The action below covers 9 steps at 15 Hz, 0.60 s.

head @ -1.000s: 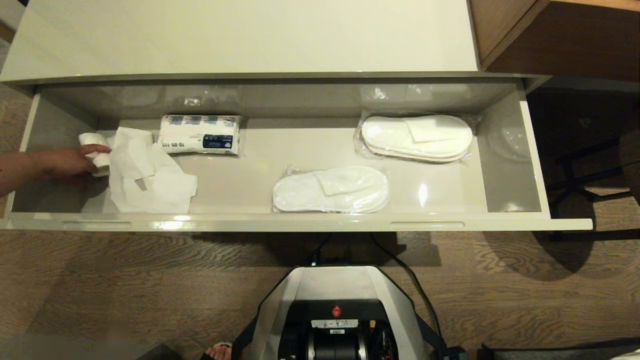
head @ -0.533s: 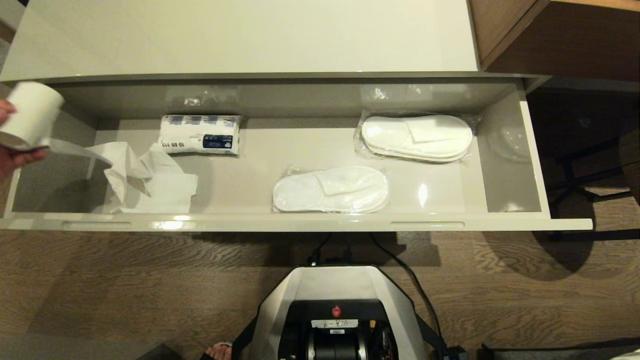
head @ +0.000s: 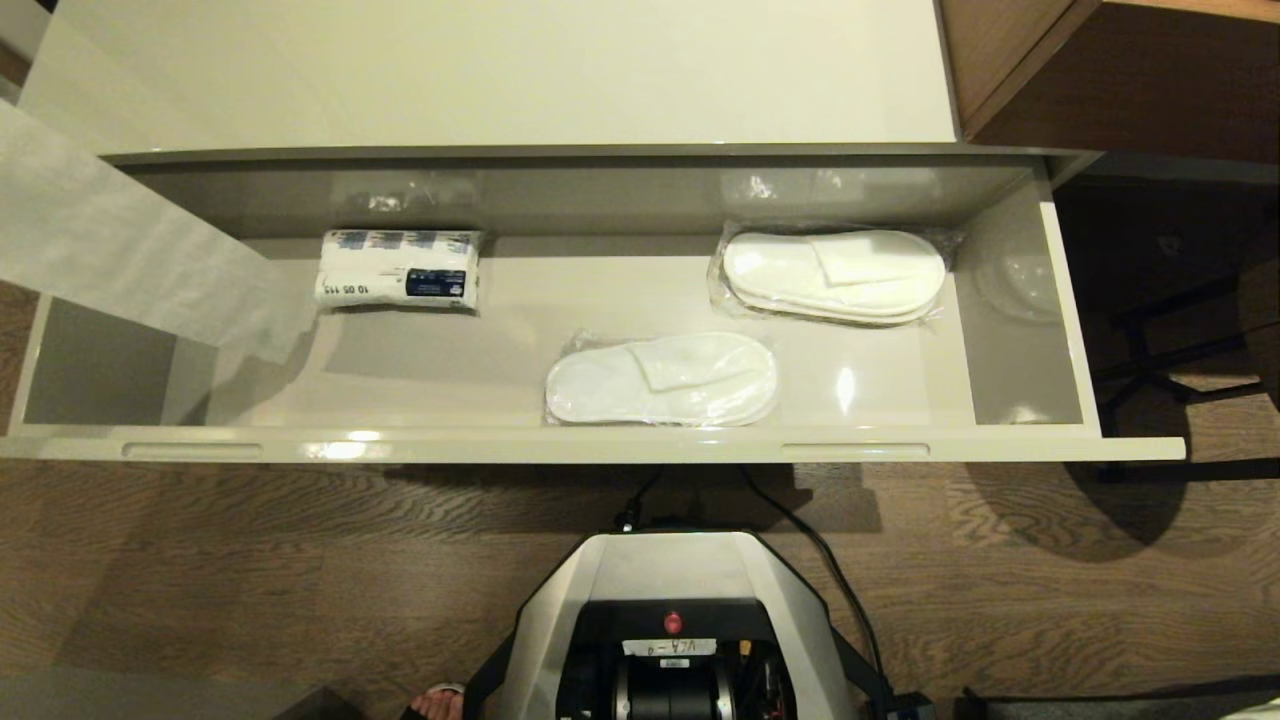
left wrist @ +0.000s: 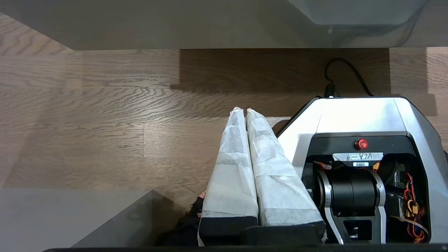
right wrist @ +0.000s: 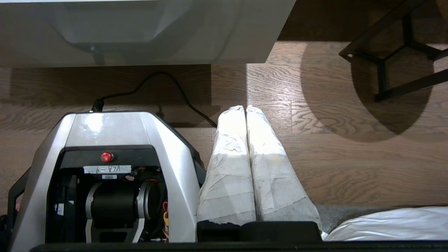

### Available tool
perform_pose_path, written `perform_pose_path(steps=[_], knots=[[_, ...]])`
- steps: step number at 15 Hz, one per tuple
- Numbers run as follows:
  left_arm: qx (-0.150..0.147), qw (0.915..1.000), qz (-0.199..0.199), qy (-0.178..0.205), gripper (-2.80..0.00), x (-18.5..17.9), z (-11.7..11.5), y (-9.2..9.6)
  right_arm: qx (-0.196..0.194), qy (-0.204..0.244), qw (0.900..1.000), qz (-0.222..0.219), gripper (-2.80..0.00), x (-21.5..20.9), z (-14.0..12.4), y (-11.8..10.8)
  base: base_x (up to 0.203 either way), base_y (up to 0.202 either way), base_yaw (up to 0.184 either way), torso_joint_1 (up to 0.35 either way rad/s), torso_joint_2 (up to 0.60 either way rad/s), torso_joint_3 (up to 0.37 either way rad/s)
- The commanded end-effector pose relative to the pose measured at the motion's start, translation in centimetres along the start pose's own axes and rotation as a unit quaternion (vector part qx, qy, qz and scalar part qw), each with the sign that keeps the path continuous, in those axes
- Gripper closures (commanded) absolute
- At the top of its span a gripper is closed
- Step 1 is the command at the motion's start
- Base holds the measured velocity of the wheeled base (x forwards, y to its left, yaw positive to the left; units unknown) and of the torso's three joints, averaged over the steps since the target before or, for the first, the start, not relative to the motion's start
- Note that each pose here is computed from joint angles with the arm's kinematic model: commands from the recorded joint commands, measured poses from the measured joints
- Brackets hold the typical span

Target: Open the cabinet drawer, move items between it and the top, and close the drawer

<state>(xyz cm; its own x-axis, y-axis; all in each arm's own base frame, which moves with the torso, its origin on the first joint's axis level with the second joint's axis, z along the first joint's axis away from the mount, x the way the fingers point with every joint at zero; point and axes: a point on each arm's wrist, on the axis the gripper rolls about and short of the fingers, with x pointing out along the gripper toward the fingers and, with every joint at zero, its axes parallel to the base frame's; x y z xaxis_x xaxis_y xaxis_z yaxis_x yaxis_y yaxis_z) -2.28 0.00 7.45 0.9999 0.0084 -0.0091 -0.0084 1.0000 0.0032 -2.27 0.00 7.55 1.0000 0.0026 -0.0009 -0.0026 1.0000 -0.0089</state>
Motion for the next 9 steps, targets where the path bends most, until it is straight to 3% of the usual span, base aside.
perform_pose_path(steps=[1,9], knots=[[0.000,1.0000,0.000,0.000,0.00,0.00,0.00,0.00,0.000,0.001,1.000,0.000,0.00,0.02,-0.04,0.00,0.000,0.000,0.000,0.000,0.00,0.000],[0.000,1.0000,0.001,0.001,0.00,0.01,0.00,0.00,0.000,0.001,1.000,0.000,0.00,0.02,-0.04,0.00,0.000,0.000,0.000,0.000,0.00,0.000]])
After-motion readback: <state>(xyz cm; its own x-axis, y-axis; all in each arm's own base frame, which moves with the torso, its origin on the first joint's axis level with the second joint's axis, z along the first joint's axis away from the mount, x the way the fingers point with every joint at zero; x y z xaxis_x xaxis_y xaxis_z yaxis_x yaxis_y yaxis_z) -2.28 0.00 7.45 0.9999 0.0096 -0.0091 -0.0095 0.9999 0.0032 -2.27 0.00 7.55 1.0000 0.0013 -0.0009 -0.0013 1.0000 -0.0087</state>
